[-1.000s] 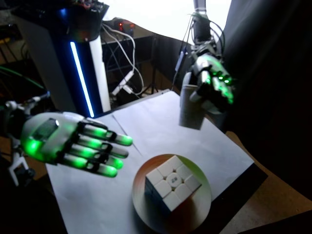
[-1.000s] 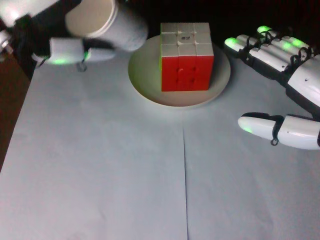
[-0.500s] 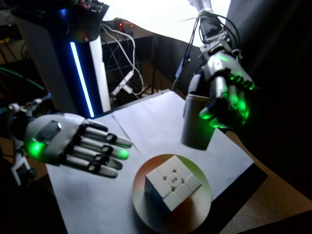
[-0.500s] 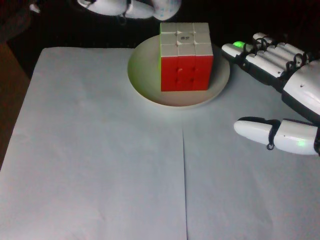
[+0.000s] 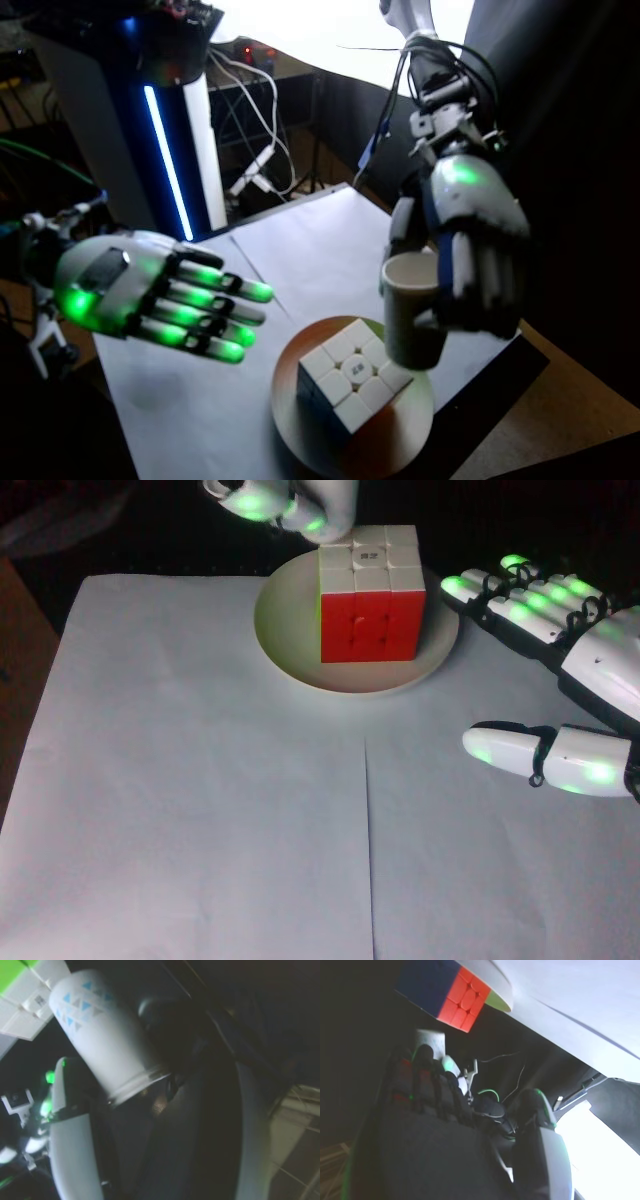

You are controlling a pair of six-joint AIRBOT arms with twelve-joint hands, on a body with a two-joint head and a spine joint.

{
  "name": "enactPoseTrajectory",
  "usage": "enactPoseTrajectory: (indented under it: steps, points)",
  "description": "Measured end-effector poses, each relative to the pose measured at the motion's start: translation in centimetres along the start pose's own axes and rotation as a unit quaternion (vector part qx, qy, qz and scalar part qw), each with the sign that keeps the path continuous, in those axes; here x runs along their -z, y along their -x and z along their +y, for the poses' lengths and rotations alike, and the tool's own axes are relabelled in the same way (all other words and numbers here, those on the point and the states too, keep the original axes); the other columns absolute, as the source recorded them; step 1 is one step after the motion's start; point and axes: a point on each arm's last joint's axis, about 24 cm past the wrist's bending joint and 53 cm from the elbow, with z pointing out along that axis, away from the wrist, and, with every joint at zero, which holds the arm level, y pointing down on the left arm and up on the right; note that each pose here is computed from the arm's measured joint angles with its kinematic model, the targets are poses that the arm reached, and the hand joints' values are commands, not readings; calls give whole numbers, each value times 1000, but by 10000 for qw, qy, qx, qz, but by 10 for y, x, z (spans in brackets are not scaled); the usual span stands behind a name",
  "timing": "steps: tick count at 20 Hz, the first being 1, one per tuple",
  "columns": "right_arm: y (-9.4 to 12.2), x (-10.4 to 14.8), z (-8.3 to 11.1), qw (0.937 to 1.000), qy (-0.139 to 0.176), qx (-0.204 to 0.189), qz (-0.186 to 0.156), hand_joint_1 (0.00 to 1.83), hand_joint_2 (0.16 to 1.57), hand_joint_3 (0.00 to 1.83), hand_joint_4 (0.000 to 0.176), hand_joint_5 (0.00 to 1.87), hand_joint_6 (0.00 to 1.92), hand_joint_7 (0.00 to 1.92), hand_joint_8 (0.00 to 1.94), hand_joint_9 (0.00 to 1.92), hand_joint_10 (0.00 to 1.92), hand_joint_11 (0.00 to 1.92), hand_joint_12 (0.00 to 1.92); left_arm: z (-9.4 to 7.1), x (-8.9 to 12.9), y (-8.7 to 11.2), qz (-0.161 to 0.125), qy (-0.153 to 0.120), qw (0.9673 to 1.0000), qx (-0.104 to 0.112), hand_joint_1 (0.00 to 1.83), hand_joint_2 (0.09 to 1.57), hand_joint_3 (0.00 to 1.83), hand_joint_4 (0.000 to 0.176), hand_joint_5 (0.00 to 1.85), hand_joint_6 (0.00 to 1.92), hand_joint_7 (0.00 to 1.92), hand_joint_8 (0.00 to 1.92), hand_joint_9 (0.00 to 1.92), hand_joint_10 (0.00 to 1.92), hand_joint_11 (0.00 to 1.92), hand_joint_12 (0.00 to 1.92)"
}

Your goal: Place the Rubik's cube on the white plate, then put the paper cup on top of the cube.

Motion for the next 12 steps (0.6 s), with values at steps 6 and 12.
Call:
enactPoseTrajectory:
  steps: [6, 12]
  points:
    - [-3, 1, -2, 10000, -23, -19, 19, 367, 1213, 0, 6, 0, 0, 31, 3, 0, 394, 0, 790, -3, -11, -9, 95, 47, 9999, -39, 1241, 1195, 0, 0, 313, 1921, 188, 1900, 297, 1921, 475, 1921]
    - [-3, 1, -2, 10000, -25, -24, 15, 411, 1206, 0, 20, 1, 0, 47, 3, 0, 408, 0, 758, -10, -11, -7, 39, -91, 9998, 159, 1156, 718, 916, 11, 202, 1853, 127, 1790, 183, 1921, 336, 1921]
